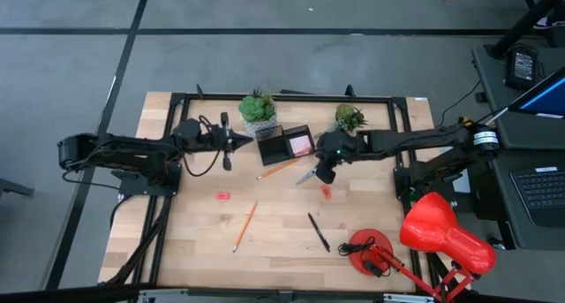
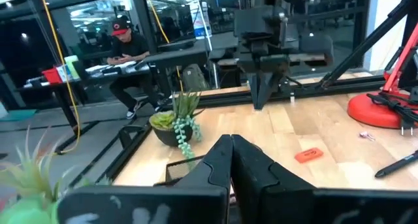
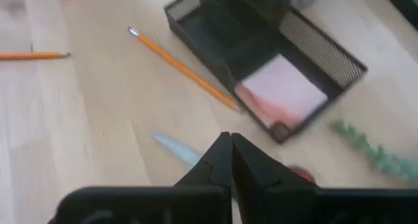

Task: Pick and place office supplies into organizer
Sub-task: Put the black scissors into the black desk organizer

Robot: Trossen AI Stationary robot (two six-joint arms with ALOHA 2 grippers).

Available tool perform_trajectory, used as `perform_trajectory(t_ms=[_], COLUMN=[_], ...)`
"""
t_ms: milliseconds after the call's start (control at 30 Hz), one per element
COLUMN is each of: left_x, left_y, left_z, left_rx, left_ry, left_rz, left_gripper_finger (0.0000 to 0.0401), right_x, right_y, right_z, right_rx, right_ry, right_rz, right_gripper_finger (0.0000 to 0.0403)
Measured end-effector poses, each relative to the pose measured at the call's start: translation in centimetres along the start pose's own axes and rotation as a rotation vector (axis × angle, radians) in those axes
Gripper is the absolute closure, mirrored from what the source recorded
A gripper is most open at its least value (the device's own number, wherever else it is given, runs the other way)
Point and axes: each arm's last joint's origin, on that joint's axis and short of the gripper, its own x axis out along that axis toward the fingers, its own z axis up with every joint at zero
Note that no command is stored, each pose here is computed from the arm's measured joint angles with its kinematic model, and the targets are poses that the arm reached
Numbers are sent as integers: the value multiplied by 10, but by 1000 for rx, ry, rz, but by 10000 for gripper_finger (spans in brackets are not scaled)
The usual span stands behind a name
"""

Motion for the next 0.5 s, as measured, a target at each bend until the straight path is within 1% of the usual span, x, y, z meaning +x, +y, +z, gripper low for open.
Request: perform_trajectory(t_ms=[67, 233, 333, 433, 500], left_x=[-2, -4, -4, -4, -4], left_y=[-1, -2, -2, -2, -3], left_z=[-3, -8, -8, -8, -8], left_rx=[-6, -15, -16, -17, -22], left_ry=[2, 16, 17, 19, 20], left_rz=[1, -1, -1, -3, -4], left_gripper_finger=[399, 399, 395, 391, 389], right_x=[-3, -10, -11, -11, -11], right_y=[-1, -8, -12, -14, -15], right_z=[0, -8, -13, -15, -15], right_rx=[67, 231, 311, 358, 365], right_ry=[37, 185, 236, 259, 258], right_rz=[-13, -87, -126, -149, -150], right_gripper_finger=[391, 391, 391, 391, 391])
